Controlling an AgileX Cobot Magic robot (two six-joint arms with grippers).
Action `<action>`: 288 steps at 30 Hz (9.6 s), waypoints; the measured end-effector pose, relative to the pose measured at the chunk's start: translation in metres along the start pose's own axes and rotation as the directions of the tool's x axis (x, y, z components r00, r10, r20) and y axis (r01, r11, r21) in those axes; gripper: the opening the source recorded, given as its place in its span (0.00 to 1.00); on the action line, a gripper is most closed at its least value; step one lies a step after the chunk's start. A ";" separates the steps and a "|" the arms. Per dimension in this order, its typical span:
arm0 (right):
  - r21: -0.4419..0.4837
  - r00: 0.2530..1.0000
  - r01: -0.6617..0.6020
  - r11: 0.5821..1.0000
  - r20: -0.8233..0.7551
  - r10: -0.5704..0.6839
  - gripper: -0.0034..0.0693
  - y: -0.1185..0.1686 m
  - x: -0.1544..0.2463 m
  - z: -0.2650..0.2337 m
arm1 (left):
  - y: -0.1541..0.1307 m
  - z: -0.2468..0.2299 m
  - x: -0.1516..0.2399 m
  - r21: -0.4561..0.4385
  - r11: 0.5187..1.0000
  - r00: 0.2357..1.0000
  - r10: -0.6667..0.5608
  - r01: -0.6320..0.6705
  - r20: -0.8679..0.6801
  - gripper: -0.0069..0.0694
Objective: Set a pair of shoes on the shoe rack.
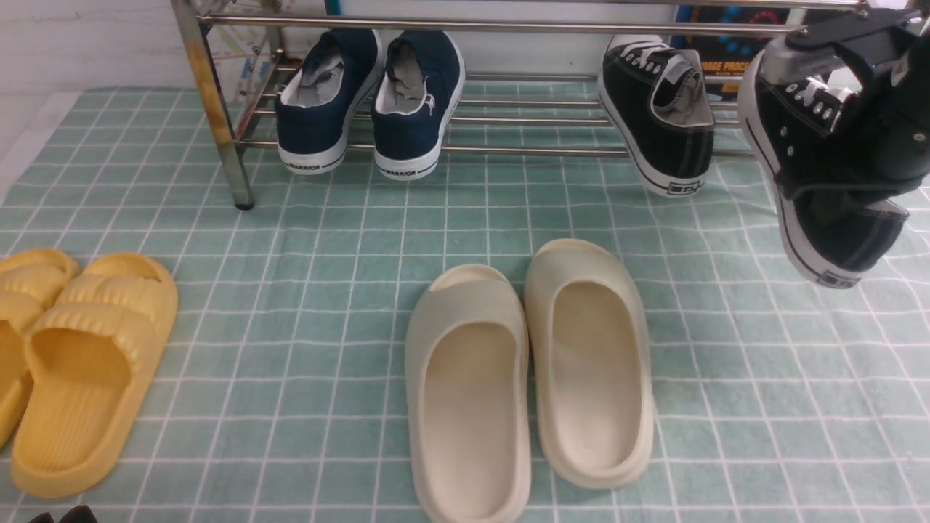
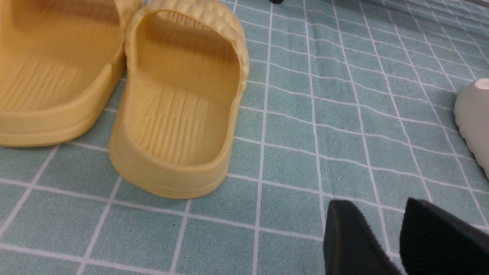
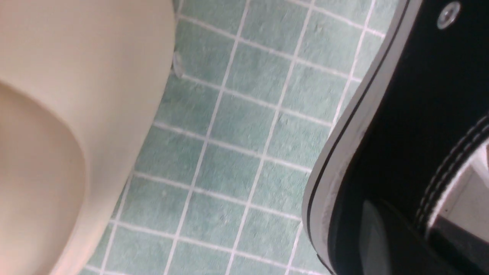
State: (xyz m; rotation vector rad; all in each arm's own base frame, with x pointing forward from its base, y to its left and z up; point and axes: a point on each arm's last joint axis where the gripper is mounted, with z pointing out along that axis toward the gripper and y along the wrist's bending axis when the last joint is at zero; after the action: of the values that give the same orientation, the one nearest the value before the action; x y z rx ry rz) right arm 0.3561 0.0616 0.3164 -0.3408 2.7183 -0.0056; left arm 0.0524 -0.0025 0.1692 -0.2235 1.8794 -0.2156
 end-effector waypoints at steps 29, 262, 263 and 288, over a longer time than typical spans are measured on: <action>0.051 0.979 0.145 0.988 0.136 -0.151 0.07 -0.034 -0.109 0.093 | 0.000 0.000 0.000 0.000 1.000 1.000 0.000 0.000 0.000 0.40; 0.086 0.623 -0.340 0.936 0.766 0.156 0.10 0.013 0.342 0.010 | 0.000 0.000 0.000 -0.001 1.000 1.000 0.000 0.000 -0.001 0.40; 0.086 0.623 -0.340 0.936 0.766 0.156 0.10 0.013 0.342 0.010 | 0.000 0.000 0.000 -0.001 1.000 1.000 0.000 0.000 -0.001 0.40; 0.086 0.623 -0.340 0.936 0.766 0.156 0.16 0.013 0.342 0.010 | 0.000 0.000 0.000 -0.001 1.000 1.000 0.000 0.000 0.000 0.40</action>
State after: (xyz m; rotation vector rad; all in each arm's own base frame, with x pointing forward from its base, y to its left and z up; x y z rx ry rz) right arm 0.0519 -0.0065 0.1738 0.1099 1.8690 -0.0767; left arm 0.0524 -0.0025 0.1692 -0.2243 1.8792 -0.2151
